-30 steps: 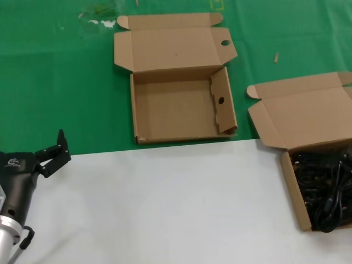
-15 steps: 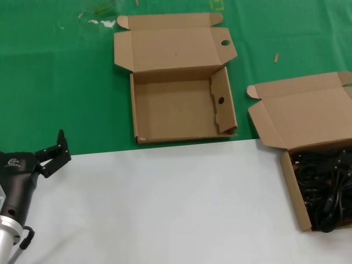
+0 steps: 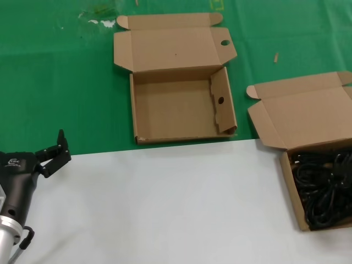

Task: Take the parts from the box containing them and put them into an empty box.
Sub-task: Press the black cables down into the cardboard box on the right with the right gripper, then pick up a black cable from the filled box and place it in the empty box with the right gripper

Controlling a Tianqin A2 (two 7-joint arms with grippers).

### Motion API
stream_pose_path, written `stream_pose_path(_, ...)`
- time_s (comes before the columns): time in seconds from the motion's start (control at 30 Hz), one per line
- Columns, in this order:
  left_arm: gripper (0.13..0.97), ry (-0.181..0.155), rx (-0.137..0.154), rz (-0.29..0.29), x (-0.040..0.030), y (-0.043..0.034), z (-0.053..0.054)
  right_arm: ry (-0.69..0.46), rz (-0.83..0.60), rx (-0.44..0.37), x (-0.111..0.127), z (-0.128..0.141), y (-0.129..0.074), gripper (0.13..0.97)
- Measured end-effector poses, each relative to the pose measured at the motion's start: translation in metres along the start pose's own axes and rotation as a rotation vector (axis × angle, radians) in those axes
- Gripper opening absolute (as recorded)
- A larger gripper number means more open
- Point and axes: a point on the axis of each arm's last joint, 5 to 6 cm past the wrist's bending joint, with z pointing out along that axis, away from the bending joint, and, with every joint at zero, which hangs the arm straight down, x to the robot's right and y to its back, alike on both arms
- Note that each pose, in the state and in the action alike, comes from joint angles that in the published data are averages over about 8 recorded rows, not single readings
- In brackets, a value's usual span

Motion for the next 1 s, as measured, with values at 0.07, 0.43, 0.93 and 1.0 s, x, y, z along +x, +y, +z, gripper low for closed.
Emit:
stream_pose_path(0.07,0.966,0.0,0.0,0.0,0.0,0.0,0.0,-0.002,0.002,-0.002,0.0,0.001,0.001,0.518)
stream_pose_path(0.43,0.966,0.0,0.0,0.0,0.0,0.0,0.0,-0.008,0.015,-0.03,-0.003,-0.008,0.002,0.288)
stream_pose_path(0.93,0.966,0.0,0.0,0.0,0.0,0.0,0.0,0.038,0.039,-0.037,0.007,-0.033,-0.005,0.217)
stream_pose_path(1.0,0.966,0.0,0.0,0.0,0.0,0.0,0.0,0.066,0.05,-0.028,0.015,-0.039,-0.006,0.217)
